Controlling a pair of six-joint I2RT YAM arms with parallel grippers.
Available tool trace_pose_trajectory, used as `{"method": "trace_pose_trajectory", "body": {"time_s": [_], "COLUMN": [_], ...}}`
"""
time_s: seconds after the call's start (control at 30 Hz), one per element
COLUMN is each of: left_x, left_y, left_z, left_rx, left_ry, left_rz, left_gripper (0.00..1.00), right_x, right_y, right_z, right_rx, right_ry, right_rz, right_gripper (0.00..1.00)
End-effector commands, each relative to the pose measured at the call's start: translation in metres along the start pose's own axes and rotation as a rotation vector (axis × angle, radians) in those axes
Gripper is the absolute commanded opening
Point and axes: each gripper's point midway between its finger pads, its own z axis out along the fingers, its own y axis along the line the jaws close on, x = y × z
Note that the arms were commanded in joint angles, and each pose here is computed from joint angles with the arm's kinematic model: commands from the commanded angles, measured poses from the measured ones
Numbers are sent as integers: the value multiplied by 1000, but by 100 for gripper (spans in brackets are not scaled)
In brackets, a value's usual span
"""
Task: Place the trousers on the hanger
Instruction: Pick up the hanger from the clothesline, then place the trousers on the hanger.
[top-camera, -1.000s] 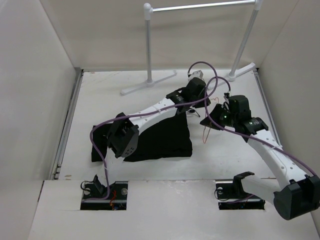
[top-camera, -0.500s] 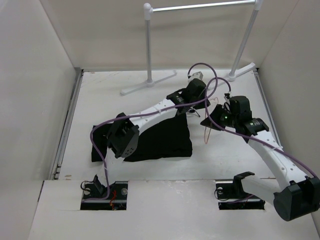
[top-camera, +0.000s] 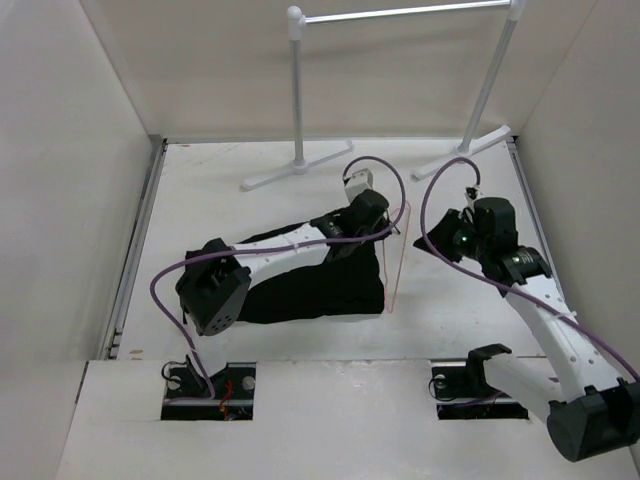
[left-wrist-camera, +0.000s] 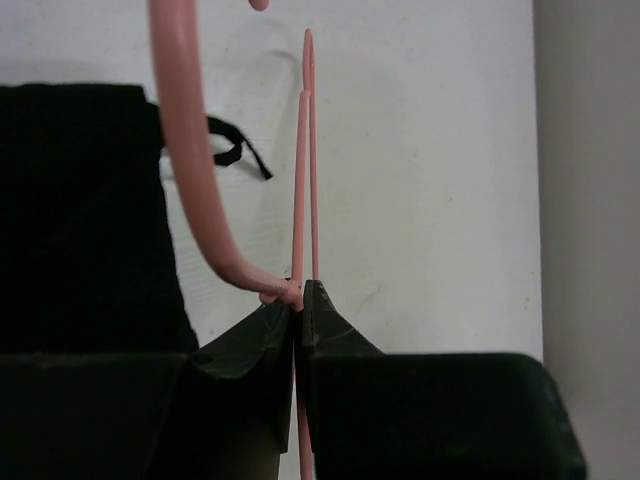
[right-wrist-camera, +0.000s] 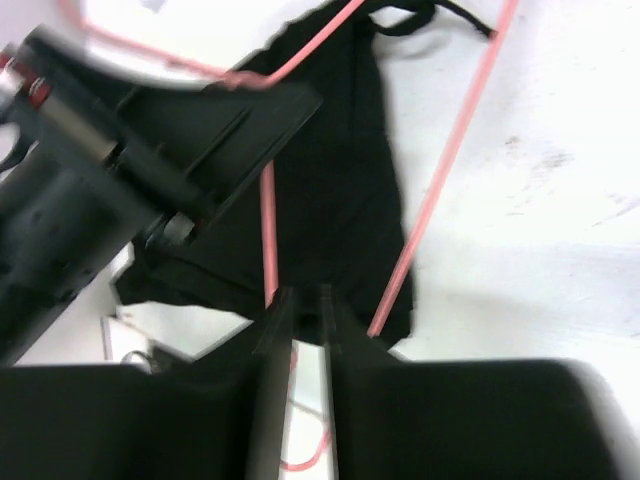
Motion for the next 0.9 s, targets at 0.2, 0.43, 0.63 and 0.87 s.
{"method": "trace_pose_trajectory", "body": {"time_s": [0.2,0.43,0.63,0.87], "left_x": [4,23,33,40], "left_y": [27,47,55,66], "left_z": [-24,-25,-25,-22], "left_rx": [-17,-58,-81,-103], "left_ry": [-106,-84,-76,-67], "left_rz": [-103,-101,-88,-84], "left_gripper": [0,0,0,0], "right_x": [11,47,73,86], "right_y": [-4,-19,-25,-42], "right_z": [70,112,145,171], "right_rx": [-15,-27,-2,101], "right_ry": [-6,96,174,154], "right_rz": [-13,-39,-51,-70], "right_gripper": [16,39,48,58]}}
